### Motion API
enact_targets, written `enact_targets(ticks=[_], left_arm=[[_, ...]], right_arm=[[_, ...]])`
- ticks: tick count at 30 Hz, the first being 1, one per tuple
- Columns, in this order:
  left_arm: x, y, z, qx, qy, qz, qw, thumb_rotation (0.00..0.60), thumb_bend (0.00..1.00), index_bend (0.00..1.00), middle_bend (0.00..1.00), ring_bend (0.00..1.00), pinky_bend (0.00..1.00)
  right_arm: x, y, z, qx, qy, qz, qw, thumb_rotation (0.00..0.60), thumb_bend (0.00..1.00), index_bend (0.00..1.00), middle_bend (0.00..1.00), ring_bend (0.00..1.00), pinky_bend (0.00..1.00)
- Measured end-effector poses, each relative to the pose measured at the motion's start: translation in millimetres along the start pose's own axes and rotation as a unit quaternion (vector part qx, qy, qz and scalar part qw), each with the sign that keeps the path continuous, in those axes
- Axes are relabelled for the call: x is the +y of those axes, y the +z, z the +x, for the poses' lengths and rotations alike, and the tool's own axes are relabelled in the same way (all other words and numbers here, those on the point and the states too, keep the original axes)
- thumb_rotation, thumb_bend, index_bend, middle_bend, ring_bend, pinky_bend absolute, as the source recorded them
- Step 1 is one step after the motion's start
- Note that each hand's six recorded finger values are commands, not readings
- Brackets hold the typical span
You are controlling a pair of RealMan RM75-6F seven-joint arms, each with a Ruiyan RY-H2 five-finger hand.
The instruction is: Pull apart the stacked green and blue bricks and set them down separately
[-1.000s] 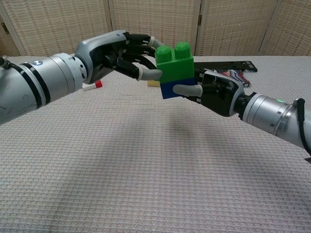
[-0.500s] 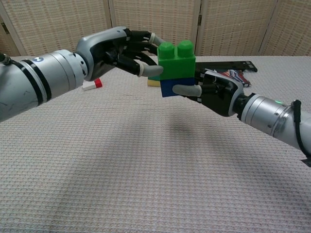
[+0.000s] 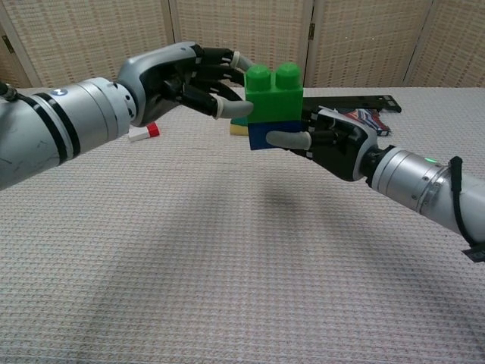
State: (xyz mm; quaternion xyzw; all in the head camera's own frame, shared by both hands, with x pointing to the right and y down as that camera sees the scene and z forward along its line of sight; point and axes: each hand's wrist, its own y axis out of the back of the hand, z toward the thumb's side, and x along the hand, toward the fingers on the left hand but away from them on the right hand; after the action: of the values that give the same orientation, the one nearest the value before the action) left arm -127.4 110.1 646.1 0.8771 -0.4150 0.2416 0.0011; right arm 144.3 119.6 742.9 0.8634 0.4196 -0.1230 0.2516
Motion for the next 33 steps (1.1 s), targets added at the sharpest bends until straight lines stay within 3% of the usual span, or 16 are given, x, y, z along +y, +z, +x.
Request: enact_targets(ticks=[11,22,27,33], left_arm=[[2.0,6.1,0.3,-0.006,0.003,-0.010,0.9999,0.600,0.41,0.62,0.80,0.35,0.00],[18.6,12.2,1.3,-0.013,0.018,-0.010,0.9997,0.600,0.41,0.62,0.80,0.35,0.00],[27.8,9.6,-0.3,-0.014,0.026,0.003,0.9996,0.600,0.41,0.62,0.80,0.35,0.00],[37.8,-10.0,-6.5,0.002,0.037,0.030,0.9989,0.600,0.41,0.62,0.80,0.35,0.00]], right_arm=[[0.9,-5.6,2.2,-0.013,-0.009,0.019,0.9997,0.600,0.32,0.87,0.33,0.30,0.12],[11.6,-10.4,8.3,-0.023,-0.022,0.041,0.9986,0.600,0.32,0.87,0.33,0.30,0.12],[18.4,-9.3,14.8,-0.027,-0.026,0.066,0.9971,0.600,0.32,0.87,0.33,0.30,0.12],[30.9,1.3,26.4,-0.035,-0.025,0.138,0.9895,0.600,0.32,0.87,0.33,0.30,0.12]])
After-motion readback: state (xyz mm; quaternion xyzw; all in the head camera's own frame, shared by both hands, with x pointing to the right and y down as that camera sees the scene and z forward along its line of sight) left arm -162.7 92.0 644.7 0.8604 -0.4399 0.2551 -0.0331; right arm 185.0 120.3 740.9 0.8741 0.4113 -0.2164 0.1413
